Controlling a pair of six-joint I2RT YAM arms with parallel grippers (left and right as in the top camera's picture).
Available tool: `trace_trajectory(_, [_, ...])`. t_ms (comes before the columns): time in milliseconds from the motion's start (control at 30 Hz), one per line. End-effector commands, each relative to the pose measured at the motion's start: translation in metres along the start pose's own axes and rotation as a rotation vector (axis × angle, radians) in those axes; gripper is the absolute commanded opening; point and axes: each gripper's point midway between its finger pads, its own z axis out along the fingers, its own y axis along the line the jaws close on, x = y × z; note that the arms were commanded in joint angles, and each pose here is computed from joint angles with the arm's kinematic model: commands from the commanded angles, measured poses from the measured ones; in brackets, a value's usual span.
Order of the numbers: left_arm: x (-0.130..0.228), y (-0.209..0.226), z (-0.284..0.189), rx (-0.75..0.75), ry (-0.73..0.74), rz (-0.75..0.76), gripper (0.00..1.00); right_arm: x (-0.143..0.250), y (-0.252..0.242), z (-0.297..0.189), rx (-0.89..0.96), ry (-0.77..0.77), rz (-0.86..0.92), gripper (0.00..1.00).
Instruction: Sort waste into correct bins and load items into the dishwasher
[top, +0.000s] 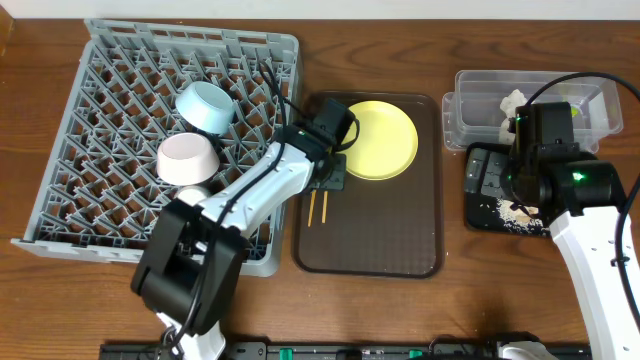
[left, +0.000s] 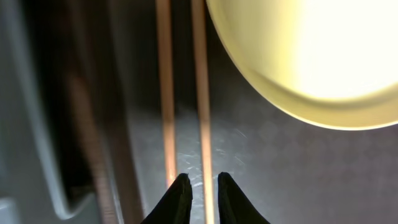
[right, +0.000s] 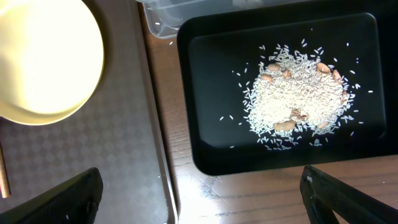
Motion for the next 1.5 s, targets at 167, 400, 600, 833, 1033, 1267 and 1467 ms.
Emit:
trace_trajectory(167, [0.024,-0.005,0.033,0.002,0.109,-0.005,0.17,0.0,-0.001,0.0,-0.002,0.002,0.001,0.99])
trace_trajectory(400, [0.03,-0.002,0.053,-0.014,0.142,-0.005,0.17,0.0,-0.001,0.0,-0.002,0.002,0.0,0.99])
trace_trajectory(600, [0.034,0.0,0.052,-0.022,0.157,-0.005,0.06,0.0,-0.001,0.0,-0.002,0.004,0.0,0.99])
trace_trajectory(833, [0.012,0.003,-0.01,-0.013,0.055,0.055,0.06,0.001,-0.001,0.0,0.0,0.009,-0.001,0.99])
trace_trajectory(1033, [-0.012,0.028,-0.096,0.002,-0.137,0.072,0.06,0.001,-0.001,0.0,0.0,0.009,-0.001,0.99])
trace_trajectory(1267, [-0.026,0.095,-0.129,-0.095,-0.216,-0.032,0.06,0.001,-0.001,0.0,0.0,0.009,-0.001,0.99])
trace_trajectory(1467, [-0.019,0.109,-0.085,-0.131,-0.08,-0.057,0.06,0.002,0.002,0.0,-0.018,0.014,0.0,0.99])
